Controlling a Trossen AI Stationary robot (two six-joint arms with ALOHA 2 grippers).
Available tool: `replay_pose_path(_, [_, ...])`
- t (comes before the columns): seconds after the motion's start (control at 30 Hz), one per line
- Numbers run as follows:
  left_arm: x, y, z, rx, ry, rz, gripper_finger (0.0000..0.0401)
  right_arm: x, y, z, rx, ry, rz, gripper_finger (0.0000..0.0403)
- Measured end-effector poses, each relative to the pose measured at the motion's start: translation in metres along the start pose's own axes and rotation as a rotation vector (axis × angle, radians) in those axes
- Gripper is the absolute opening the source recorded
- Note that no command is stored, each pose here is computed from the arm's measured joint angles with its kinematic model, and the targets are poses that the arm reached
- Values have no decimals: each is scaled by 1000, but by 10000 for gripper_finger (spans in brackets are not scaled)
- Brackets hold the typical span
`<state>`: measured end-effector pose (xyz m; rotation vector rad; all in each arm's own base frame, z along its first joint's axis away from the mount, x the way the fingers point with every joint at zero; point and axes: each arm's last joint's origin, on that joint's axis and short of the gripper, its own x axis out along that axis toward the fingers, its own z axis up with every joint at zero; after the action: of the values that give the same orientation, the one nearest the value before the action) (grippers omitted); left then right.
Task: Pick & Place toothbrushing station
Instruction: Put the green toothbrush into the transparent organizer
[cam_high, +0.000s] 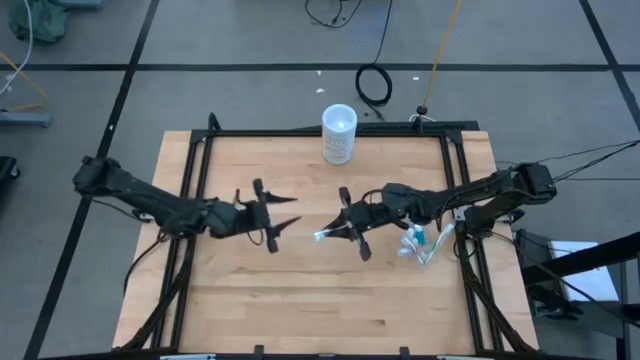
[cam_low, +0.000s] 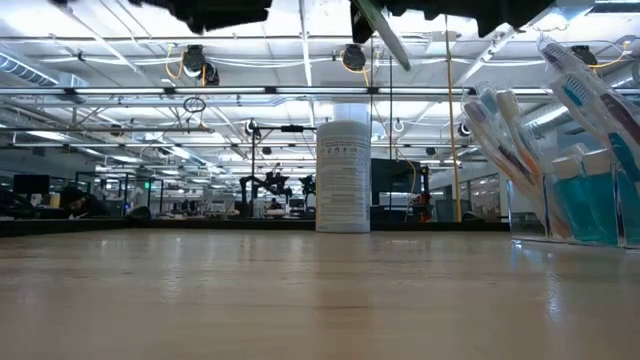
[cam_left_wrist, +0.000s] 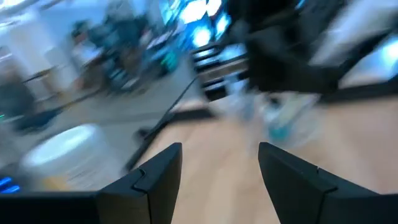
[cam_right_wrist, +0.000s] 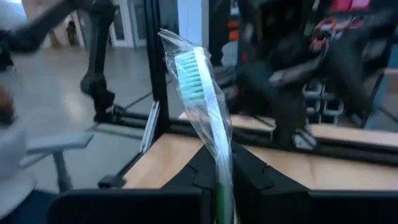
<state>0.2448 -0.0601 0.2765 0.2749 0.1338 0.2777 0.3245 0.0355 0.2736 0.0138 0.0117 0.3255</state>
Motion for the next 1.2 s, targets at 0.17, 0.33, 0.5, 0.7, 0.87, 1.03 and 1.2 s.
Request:
replay_pose_path(0.17, [15,-8,-40,-65,-168,-188,219,0,0,6,-41,-57,-5,10])
replay_pose_path(0.33, [41,-15,-48,-118,-261,-229,218,1,-1,4,-40,-52,-5,18])
replay_pose_path(0.5, [75,-25,-50,-178,-215,-197,218,1,-1,4,-33,-59,-5,16])
replay_pose_path(0.7, [105,-32,-40,-163,-226,-173,218,1,-1,3,-28,-46,-4,14])
replay_pose_path(0.87, [119,-38,-39,-160,-226,-174,218,1,0,3,-25,-41,2,20])
replay_pose_path(1.03, [124,-42,-42,-140,-194,-188,218,1,0,2,-22,-33,4,10])
replay_pose_path(1.2, [123,-45,-52,-123,-78,-214,218,1,1,0,-23,-13,0,19])
